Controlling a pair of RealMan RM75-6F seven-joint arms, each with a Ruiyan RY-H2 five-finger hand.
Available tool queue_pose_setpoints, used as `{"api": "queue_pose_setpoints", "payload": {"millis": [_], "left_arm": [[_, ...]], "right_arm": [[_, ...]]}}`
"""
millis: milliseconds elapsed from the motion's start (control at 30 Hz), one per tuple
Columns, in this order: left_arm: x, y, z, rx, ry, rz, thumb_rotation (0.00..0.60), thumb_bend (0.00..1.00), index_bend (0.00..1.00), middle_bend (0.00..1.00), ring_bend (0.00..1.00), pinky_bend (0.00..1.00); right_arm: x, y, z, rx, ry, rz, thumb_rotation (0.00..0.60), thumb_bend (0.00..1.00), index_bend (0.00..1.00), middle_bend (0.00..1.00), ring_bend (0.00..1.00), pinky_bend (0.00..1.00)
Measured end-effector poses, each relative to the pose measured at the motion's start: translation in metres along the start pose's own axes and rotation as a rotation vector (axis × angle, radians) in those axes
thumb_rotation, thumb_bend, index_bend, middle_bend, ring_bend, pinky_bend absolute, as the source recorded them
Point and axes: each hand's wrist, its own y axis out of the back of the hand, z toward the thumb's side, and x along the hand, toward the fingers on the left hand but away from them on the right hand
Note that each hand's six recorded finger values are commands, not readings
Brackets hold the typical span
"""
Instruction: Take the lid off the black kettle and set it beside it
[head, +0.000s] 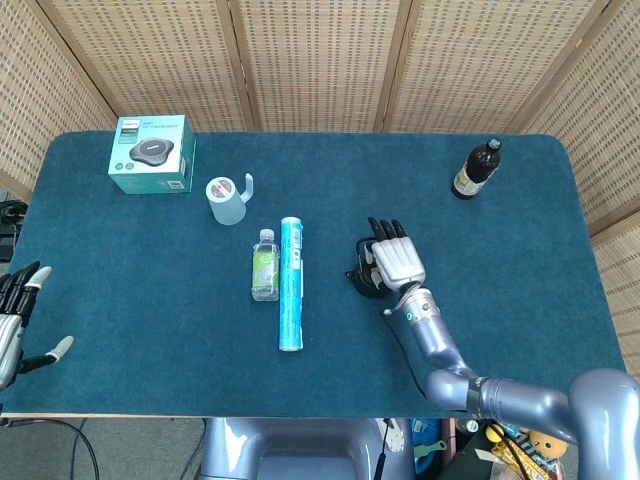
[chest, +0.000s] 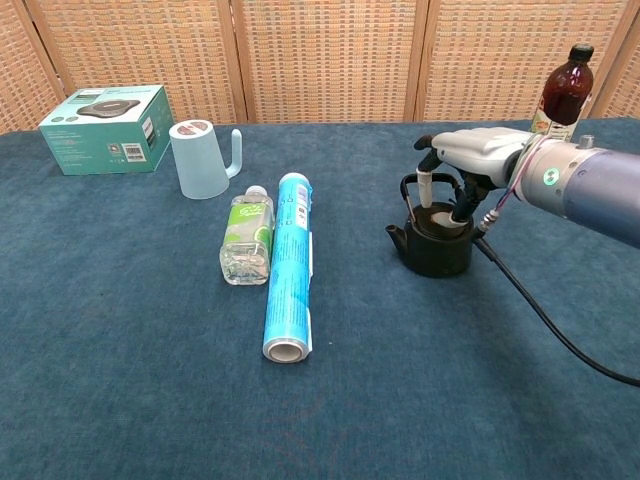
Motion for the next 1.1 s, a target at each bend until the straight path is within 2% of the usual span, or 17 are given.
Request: {"api": "queue_pose_setpoints", "payload": {"millis": [300,767,1100], "left_arm": [[0.000,0.000,0.000,-0.002,-0.001,-0.001,0.600,0.23,0.00,0.00,0.00,0.00],[-0.001,0.001,-0.001,-0.005,0.000,0.000,0.600,0.23,0.00,0.00,0.00,0.00],[-0.001,0.001,-0.001,-0.008,0.000,0.000,0.600,0.23,0.00,0.00,0.00,0.00]], "right_arm": [[-0.001,-0.005,-0.001,0.030,0.002,-0.001,0.600,0.53,0.51,0.00,0.00,0.00],[-0.001,-0.013,-0.003,0.059,0.008,0.008,0.600,0.55,0.61,0.00,0.00,0.00],[0.005,0.007,-0.004,0.051,0.031,-0.057,0.600,0.55,0.62,0.00,0.00,0.00]]}}
